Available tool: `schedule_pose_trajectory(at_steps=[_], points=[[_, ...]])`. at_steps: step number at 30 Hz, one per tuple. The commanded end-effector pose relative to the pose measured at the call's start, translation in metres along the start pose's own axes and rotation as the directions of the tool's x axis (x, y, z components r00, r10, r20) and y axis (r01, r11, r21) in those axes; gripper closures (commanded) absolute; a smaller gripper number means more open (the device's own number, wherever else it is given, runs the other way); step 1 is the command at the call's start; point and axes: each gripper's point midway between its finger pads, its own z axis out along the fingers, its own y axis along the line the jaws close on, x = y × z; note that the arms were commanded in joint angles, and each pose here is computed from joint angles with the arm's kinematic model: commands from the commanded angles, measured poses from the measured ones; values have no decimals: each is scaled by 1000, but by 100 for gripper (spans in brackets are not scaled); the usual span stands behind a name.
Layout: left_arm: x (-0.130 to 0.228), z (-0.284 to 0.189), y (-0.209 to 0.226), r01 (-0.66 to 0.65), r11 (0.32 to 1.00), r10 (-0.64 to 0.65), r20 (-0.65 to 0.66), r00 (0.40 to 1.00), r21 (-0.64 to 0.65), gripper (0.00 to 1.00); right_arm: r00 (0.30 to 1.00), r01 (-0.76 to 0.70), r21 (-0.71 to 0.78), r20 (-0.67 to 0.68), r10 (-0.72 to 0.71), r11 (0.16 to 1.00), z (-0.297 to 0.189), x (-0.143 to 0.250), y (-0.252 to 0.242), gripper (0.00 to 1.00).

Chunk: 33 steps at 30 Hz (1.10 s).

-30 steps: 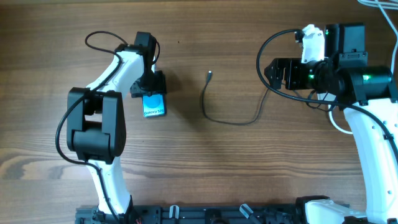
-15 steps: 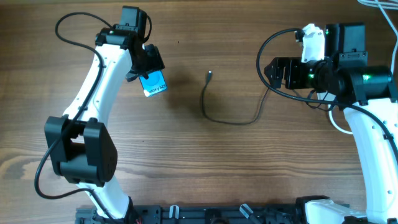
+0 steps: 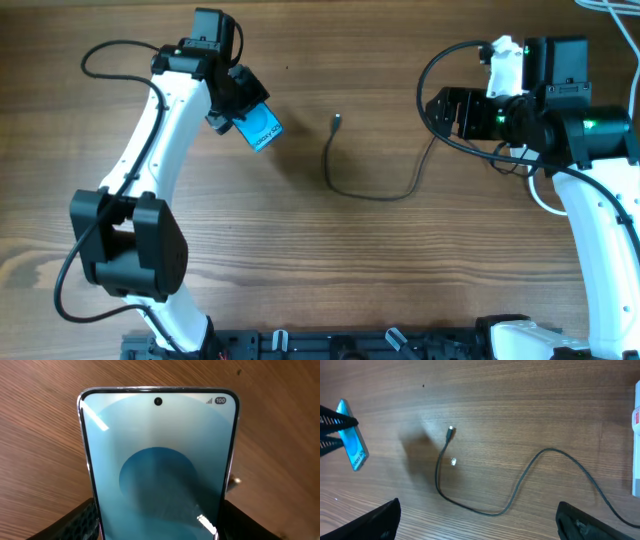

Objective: Plug charger to phone and switch on socket
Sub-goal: 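Rotate the held phone upright toward the table center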

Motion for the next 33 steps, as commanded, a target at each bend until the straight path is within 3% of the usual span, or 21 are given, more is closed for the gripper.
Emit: schedule_pose_trajectory(at_steps=[1, 4, 13, 16, 19, 21, 27, 33], points=[[4, -31, -27, 150, 974, -138, -82, 987, 170, 96, 999, -38, -13, 13, 38, 999, -2, -6, 4, 0], [7, -39, -32, 230, 941, -182, -202, 962, 248, 96, 999, -44, -13, 13, 44, 999, -2, -6, 4, 0], [7, -47, -25, 300, 912, -215, -296, 931, 280, 96, 999, -48, -13, 10, 48, 999, -2, -6, 4, 0], [16, -51, -28, 381, 887, -273, -371, 888, 260, 96, 999, -47, -13, 10, 47, 999, -2, -6, 4, 0], [26, -59, -40, 395, 867, -237, -447, 863, 304, 96, 999, -48, -13, 10, 48, 999, -2, -6, 4, 0], [33, -67, -48, 413, 848, -211, -503, 838, 331, 96, 999, -48, -13, 10, 48, 999, -2, -6, 4, 0], [47, -97, -63, 557, 758, -193, -699, 688, 340, 96, 999, -48, -13, 10, 48, 999, -2, -6, 4, 0], [48, -118, -68, 613, 704, -138, -777, 614, 359, 96, 999, -48, -13, 10, 48, 999, -2, -6, 4, 0]])
